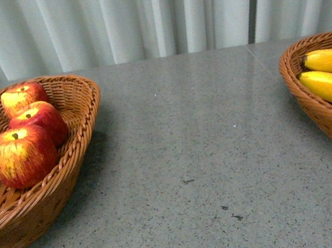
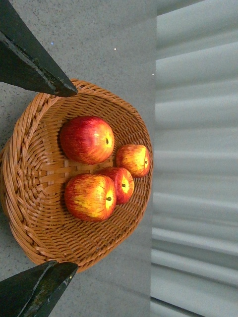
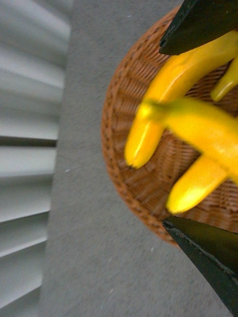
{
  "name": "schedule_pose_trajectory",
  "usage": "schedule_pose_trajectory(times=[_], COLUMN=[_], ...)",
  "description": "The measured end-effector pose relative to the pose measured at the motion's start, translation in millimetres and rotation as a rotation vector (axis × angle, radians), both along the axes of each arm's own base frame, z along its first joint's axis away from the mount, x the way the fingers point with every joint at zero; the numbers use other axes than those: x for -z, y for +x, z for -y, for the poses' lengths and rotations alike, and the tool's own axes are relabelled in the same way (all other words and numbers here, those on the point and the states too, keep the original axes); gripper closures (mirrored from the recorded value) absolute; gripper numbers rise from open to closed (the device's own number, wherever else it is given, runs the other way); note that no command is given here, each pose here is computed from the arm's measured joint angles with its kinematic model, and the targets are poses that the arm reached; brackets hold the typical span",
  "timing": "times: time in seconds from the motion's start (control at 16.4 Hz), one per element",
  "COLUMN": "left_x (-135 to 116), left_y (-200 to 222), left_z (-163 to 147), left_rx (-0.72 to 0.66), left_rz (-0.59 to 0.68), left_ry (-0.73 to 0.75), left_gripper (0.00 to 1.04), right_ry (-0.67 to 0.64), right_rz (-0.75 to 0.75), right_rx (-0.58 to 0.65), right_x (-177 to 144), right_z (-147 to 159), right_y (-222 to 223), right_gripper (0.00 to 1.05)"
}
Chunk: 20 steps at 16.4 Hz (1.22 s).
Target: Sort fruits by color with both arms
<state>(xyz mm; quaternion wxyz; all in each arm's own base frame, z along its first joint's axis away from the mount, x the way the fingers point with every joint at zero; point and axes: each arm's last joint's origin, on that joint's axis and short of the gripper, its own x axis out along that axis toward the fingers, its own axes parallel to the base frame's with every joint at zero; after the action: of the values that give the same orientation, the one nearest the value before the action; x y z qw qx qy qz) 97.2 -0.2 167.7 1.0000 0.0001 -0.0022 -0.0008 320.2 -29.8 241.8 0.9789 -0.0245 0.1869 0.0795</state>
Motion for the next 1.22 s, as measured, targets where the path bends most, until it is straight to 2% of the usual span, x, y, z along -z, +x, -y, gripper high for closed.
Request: schedule_pose_trajectory(times=[0.06, 0.24, 0.49, 0.55, 0.61, 0.67, 0.79, 0.98, 1.22], left_x=[0, 0, 0, 0, 0, 0, 0, 0, 0], left_y=[0, 0, 0, 0, 0, 0, 0, 0, 0], left_z=[0, 0, 0, 0, 0, 0, 0, 0, 0], left_rx=[0.0, 0.0, 0.0, 0.0, 0.0, 0.0, 0.0, 0.0, 0.0], left_rz=[0.0, 0.0, 0.0, 0.0, 0.0, 0.0, 0.0, 0.0, 0.0], left_ry=[0.0, 0.0, 0.0, 0.0, 0.0, 0.0, 0.0, 0.0, 0.0], left_gripper=[0.07, 0.07, 0.07, 0.07, 0.07, 0.07, 0.07, 0.07, 0.07], right_ry=[0.028, 0.118, 0.172, 0.119, 0.084, 0.069, 0.056, 0.054, 0.054], right_rz=[0.07, 0.233, 0.295, 0.375, 0.377, 0.352, 0.312, 0.391, 0.381], right_rx=[-0.042, -0.143, -0.141, -0.008, 0.109, 0.159, 0.164, 0.161, 0.161], right_x=[-17, -51, -43, -39, -24, -8, 17, 31, 50], right_z=[-8, -26, -31, -34, -32, -30, -30, -30, -30], right_y=[-9, -50, -93, -107, -126, -141, -171, -193, -201], right_gripper=[0.08, 0.07, 0.08, 0.2, 0.34, 0.45, 0.67, 1.03, 1.03])
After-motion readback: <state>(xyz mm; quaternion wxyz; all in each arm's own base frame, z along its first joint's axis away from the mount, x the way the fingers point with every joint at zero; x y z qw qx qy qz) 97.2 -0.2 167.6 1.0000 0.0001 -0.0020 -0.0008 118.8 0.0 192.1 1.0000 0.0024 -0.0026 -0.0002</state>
